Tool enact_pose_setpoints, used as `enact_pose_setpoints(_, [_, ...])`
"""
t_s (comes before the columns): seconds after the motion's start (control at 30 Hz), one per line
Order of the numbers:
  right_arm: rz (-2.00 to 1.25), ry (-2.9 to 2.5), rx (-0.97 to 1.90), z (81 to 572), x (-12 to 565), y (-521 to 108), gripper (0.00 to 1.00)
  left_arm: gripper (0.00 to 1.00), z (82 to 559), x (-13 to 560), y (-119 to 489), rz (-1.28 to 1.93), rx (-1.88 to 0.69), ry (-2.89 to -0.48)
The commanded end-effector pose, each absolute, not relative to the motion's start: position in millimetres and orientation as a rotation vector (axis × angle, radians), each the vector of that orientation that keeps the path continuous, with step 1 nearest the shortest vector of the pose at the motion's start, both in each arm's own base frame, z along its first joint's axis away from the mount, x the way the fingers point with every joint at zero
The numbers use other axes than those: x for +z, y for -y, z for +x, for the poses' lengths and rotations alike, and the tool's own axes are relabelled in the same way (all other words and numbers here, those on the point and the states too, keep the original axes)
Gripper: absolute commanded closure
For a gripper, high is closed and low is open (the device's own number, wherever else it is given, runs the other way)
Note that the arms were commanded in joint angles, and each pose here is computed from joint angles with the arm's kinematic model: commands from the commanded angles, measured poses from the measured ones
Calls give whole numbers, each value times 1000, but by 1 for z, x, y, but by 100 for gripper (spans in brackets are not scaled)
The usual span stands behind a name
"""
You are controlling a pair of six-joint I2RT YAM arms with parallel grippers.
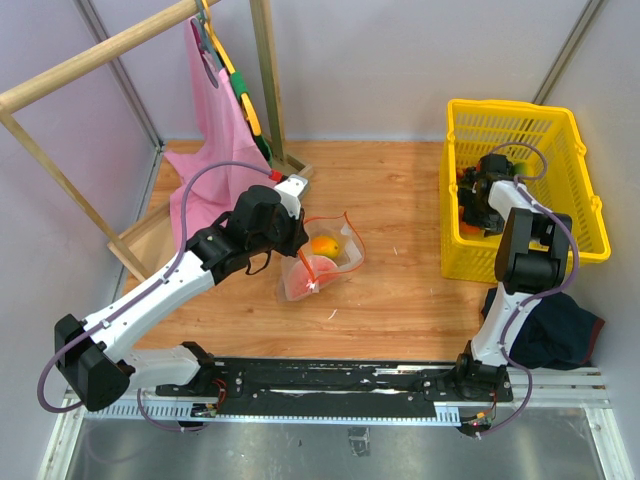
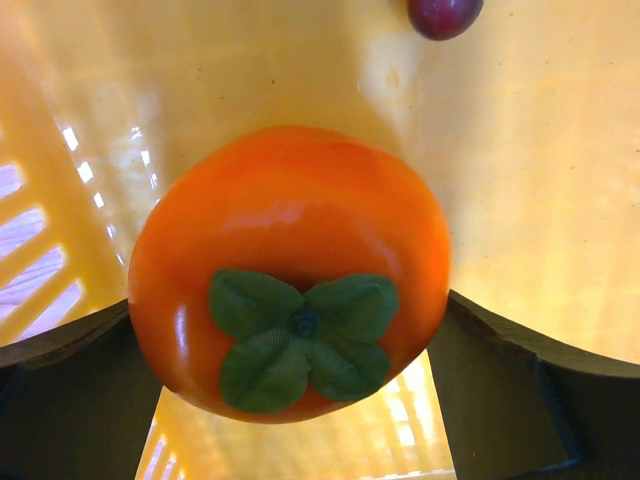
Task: Place the food in the zip-top bag and seal the zipper
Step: Pick up the fake fruit from the bin.
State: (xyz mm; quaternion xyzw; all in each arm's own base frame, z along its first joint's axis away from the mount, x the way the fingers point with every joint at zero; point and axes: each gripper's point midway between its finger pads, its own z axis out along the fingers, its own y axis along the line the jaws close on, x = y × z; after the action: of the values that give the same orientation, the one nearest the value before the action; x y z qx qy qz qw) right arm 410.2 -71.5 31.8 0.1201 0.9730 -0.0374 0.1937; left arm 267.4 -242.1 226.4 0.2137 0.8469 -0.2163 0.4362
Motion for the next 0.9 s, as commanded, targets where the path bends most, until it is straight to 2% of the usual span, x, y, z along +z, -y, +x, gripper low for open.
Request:
enact_pose_setpoints(0.0, [287,-2717,-180,418,34,75,1,100,272,228,241,514,-548,-2093])
enact_pose_setpoints(0.33, [274,-2698,-179,419,38,74,14,100,271,227,241,517,-549,-2096])
enact_pose_setpoints(0.43, [264,-2665,-185,420,51,73,24,100,271,227,242,520,-553,-2095])
enact_pose_setpoints(0.53, [260,-2632,-201,420,65,74,41,100,270,227,242,521,-555,-2097])
enact_pose_setpoints(0.87, [260,-2546,-197,416,105,69,44,100,270,226,243,525,-558,-2101])
